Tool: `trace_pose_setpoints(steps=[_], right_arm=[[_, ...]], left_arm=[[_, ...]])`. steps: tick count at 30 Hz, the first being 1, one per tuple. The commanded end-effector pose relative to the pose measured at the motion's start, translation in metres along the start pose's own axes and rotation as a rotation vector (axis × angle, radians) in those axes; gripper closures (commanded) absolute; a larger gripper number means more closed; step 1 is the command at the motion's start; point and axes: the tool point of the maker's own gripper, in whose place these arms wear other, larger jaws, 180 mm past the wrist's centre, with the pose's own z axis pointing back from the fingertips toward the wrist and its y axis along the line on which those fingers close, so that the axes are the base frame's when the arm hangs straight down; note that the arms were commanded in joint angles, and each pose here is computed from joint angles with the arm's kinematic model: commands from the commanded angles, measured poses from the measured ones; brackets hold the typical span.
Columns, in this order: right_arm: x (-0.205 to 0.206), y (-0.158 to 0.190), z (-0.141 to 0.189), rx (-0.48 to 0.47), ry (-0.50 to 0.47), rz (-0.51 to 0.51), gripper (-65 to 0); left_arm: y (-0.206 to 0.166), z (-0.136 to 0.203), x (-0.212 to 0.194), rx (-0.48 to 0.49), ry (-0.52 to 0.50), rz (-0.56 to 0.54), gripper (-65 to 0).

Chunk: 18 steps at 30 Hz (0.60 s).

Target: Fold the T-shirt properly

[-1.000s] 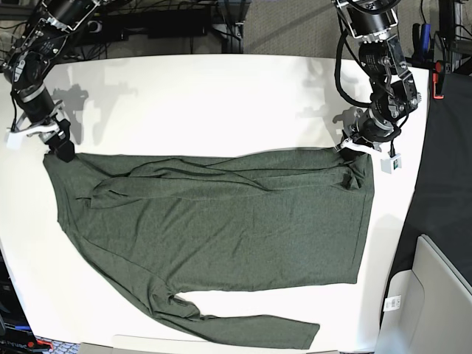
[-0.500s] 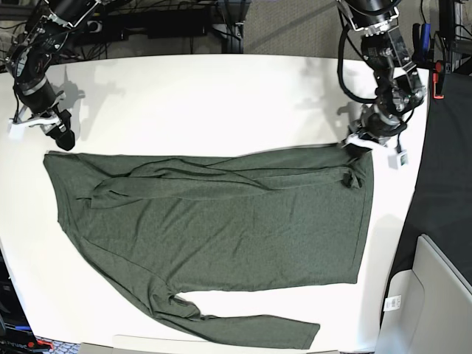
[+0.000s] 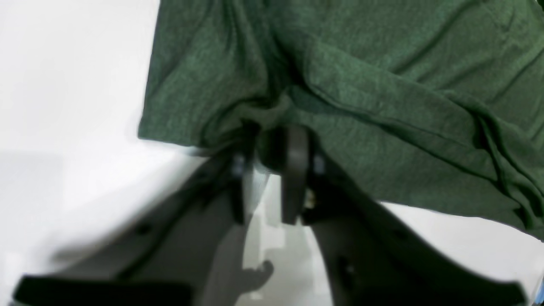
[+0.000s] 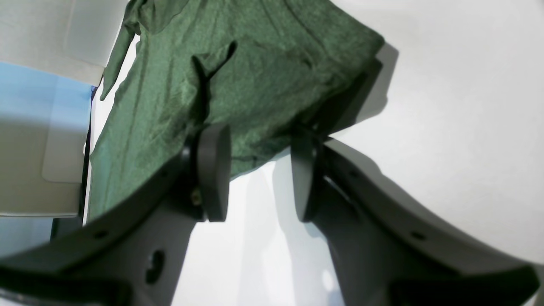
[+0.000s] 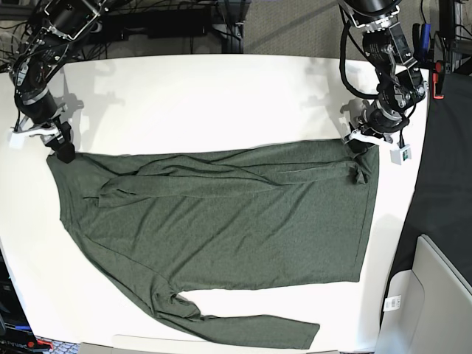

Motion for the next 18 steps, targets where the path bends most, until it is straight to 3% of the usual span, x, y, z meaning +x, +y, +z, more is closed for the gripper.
trace_pose_setpoints(steps=[1,8,18], right_arm=[[0.007,0.005,-0.001,0.013,-0.009,0.006,-24.1],[0.032,0.026,0.006,0.037,-0.061,0.094,-24.0],[0.044,0.036,0.016,0.023,-0.082,0.179,-24.0]], left_arm=[[-0.004,0.004,0.013,-0.016,-0.036,-0.014,-14.3],[-0.026,0.016,0.018,-0.098,-0.014,-0.004,-21.8],[0.002,0.01,0.017,-0.054,0.002,0.087,-24.9]])
